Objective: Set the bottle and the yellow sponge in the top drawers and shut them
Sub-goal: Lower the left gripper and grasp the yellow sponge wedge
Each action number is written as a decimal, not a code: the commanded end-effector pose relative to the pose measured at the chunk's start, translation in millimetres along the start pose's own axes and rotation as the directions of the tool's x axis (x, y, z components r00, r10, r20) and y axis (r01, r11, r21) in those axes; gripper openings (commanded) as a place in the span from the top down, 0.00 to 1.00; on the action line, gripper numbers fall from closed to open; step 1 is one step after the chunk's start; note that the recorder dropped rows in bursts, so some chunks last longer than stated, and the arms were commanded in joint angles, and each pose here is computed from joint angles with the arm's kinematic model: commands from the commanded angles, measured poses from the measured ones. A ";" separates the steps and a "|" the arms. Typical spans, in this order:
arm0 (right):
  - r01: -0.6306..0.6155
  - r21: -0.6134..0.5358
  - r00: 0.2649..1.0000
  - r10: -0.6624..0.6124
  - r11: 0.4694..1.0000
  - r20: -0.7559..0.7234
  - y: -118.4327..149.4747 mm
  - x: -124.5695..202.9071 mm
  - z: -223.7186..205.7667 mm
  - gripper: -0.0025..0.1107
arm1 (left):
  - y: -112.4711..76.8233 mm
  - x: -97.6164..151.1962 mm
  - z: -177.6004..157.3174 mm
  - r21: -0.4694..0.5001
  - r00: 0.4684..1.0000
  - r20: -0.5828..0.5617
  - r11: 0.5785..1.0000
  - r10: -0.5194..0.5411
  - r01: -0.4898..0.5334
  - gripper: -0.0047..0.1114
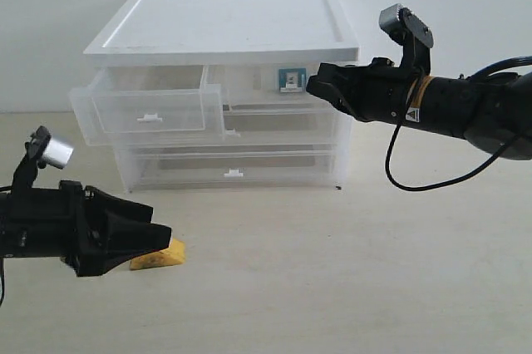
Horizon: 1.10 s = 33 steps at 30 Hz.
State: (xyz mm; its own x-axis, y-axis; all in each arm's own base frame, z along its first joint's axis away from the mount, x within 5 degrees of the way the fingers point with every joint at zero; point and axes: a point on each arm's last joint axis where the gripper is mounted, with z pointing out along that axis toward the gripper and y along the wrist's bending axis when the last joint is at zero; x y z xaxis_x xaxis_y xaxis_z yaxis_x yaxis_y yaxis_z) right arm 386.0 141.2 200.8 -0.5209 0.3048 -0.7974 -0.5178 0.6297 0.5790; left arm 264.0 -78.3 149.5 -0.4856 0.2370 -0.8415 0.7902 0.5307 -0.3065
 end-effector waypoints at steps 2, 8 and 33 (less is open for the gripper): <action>0.011 -0.002 1.000 -0.011 1.000 0.003 0.9 -1.8 0.3 0.98 | 8.5 0.5 0.9 -0.074 0.907 -0.055 0.904 0.417 -0.421 0.45; 0.013 -0.002 1.000 -0.013 1.000 0.003 0.9 -1.8 0.3 0.98 | 20.4 15.5 10.1 -0.074 0.807 -0.107 0.804 0.581 -0.590 0.45; 0.010 -0.001 1.000 -0.010 1.000 0.006 0.8 -2.0 0.3 0.98 | 51.7 49.4 32.8 -0.174 0.830 -0.145 0.811 0.539 -0.558 0.45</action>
State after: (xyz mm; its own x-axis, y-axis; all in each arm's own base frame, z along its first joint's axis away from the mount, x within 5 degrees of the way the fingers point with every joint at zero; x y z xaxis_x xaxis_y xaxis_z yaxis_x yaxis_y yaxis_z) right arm 386.0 141.2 200.8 -0.5209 0.3043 -0.7975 -0.5182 0.6298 0.5787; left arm 289.8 -64.7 76.5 -0.0513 0.6081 -0.7922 0.8529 0.4393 0.2820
